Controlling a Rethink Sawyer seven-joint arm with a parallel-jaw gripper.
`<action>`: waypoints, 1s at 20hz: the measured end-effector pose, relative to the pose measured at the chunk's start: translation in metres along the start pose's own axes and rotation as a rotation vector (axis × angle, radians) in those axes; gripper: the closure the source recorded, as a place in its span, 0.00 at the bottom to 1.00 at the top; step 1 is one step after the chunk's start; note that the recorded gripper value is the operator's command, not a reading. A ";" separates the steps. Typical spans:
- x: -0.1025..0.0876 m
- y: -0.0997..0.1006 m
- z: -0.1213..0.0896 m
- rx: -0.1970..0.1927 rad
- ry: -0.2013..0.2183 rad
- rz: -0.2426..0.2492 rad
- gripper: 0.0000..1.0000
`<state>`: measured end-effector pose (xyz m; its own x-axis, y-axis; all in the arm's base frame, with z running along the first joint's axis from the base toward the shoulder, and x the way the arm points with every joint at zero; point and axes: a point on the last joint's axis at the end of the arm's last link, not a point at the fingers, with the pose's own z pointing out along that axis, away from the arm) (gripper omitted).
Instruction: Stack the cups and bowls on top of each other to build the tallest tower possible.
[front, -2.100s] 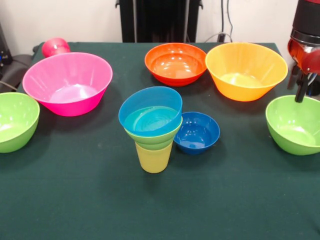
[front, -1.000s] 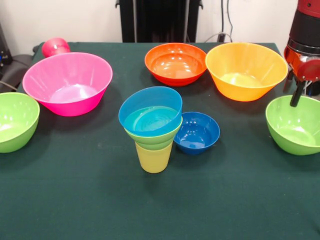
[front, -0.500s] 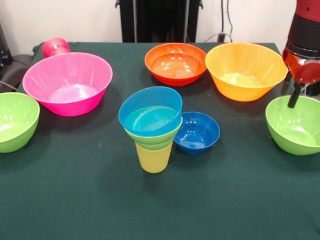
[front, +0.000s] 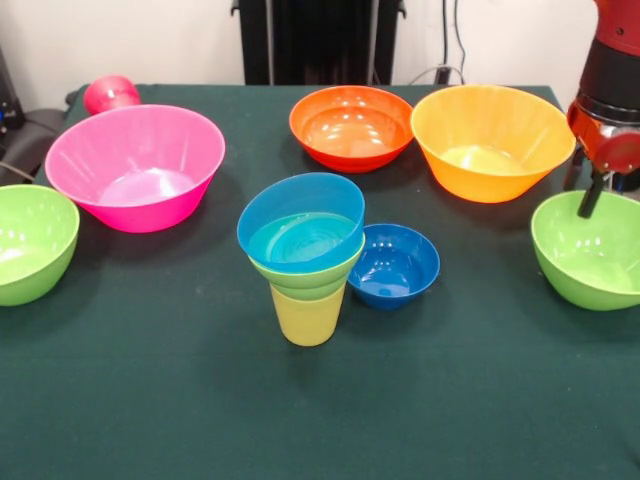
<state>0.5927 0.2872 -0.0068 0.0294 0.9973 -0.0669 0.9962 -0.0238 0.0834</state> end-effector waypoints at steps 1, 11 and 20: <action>0.003 -0.002 0.002 0.002 -0.001 -0.006 0.00; 0.029 -0.016 0.014 0.006 -0.004 -0.057 0.00; 0.024 -0.012 0.016 0.005 -0.005 -0.048 0.00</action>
<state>0.5830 0.3103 -0.0251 -0.0184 0.9970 -0.0753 0.9969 0.0240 0.0746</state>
